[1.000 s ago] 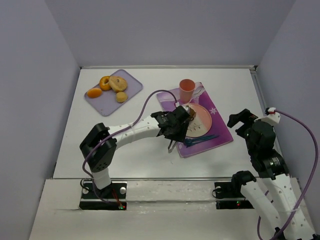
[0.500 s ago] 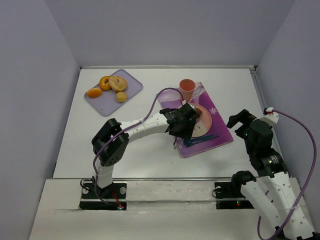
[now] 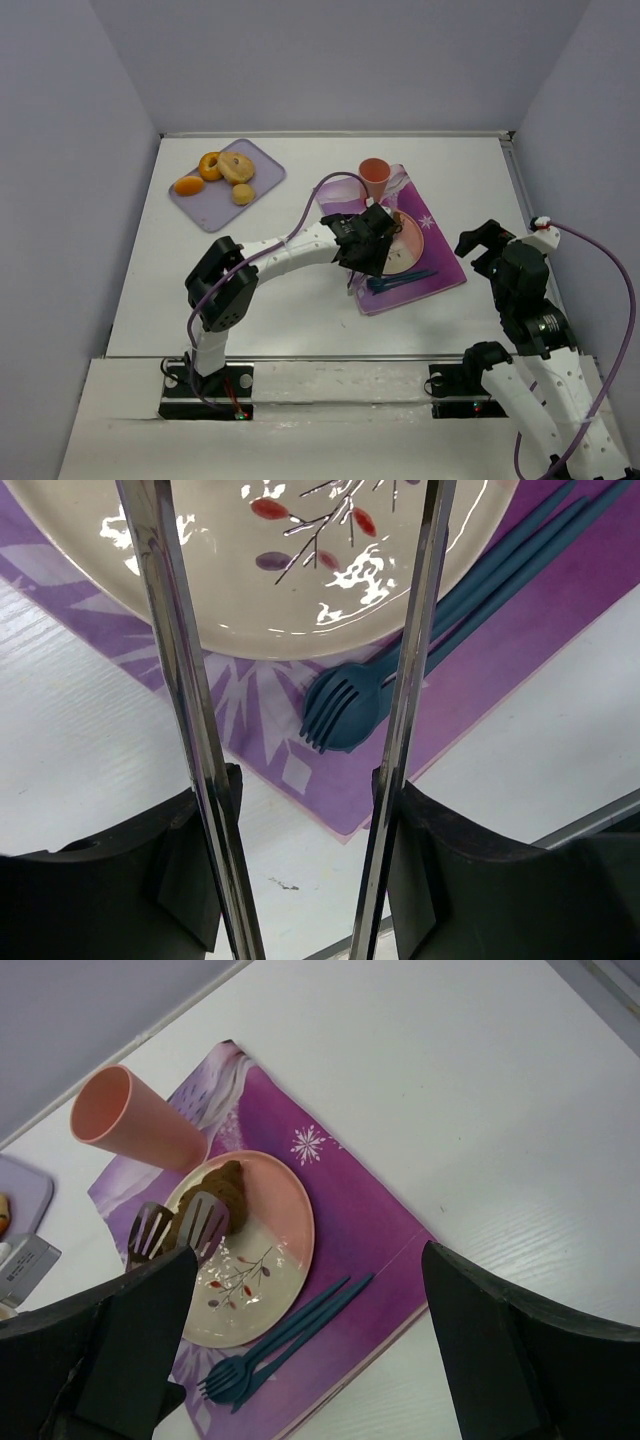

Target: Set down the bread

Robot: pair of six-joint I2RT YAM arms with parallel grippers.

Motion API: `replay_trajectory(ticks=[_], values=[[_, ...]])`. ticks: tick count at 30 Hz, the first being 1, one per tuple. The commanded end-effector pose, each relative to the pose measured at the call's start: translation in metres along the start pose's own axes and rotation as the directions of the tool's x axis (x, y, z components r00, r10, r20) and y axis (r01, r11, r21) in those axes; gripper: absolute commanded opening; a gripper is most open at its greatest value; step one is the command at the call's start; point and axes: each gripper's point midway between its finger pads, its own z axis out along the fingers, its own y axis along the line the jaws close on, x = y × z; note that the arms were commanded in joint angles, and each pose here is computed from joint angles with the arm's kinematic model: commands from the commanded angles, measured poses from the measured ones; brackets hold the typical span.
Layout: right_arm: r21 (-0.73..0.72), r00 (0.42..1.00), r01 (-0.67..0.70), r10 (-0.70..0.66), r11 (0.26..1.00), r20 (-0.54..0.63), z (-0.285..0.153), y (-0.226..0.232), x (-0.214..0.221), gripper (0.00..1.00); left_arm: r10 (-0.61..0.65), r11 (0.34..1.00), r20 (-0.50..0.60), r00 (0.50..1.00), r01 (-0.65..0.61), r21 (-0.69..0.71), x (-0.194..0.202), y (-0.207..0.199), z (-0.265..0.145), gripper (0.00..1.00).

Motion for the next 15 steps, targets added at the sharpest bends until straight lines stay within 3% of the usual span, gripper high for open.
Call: replay_trajectory(ticks=[1,15], values=[[0.015,1.000,-0.007,0.006,1.000,0.021,0.001,-0.001,-0.005,1.00,0.020,1.000,0.086,0.996,-0.020,-0.002,-0.025,-0.003,-0.039,0.63],[0.016,1.000,-0.002,0.001,1.000,0.013,0.003,0.000,-0.004,1.00,-0.054,0.998,0.257,0.965,0.063,-0.024,-0.031,0.028,-0.118,0.64]])
